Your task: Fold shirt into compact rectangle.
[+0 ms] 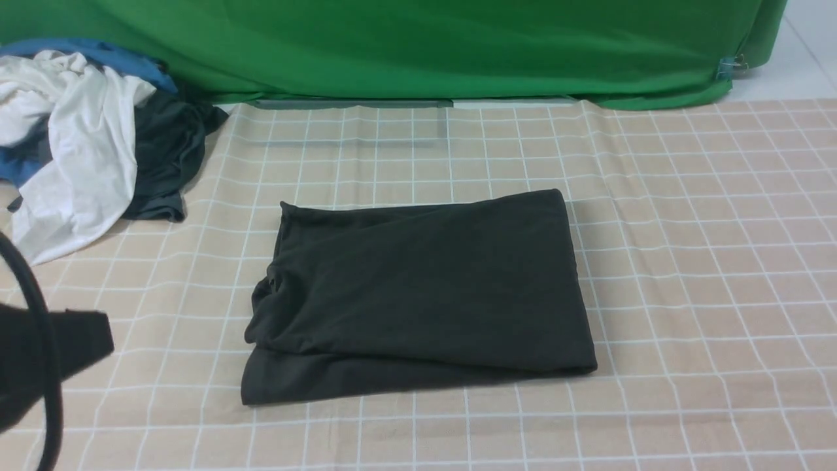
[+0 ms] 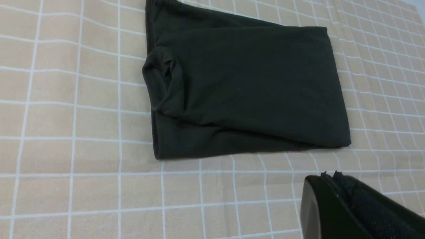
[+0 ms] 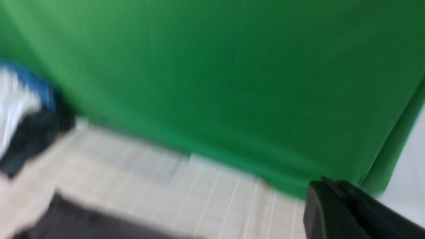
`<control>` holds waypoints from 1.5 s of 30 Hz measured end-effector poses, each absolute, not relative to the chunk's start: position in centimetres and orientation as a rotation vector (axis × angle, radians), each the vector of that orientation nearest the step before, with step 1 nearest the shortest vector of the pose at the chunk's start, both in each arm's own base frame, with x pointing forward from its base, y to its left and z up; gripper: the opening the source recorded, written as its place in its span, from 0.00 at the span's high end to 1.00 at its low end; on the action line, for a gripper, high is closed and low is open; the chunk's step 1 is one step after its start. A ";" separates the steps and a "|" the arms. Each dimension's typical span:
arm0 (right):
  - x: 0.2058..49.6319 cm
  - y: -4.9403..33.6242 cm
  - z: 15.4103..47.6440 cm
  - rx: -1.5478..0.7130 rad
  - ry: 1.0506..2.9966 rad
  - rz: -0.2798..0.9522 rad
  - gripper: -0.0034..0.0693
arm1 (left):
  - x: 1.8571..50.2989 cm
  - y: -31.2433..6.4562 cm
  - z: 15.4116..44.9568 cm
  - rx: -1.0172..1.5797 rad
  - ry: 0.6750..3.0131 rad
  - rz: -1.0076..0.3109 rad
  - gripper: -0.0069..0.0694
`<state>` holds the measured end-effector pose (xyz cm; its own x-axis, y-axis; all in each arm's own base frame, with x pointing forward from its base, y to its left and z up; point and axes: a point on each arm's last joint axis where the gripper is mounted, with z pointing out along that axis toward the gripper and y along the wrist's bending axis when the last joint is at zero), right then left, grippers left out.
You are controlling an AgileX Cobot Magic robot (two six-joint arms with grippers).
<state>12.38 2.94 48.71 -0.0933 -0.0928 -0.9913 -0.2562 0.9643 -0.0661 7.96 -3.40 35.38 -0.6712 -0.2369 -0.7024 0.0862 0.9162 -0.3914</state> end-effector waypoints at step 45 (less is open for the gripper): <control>2.0 0.5 34.1 -0.155 1.202 0.123 0.74 | 9.7 -3.6 31.7 -0.003 2.123 -0.437 0.89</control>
<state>1.96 0.47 34.11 0.3558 0.0124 -0.9345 -0.1765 0.9828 -0.0542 9.69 -3.65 31.73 -0.5618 -0.1693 -0.8098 0.1644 0.9365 -0.3098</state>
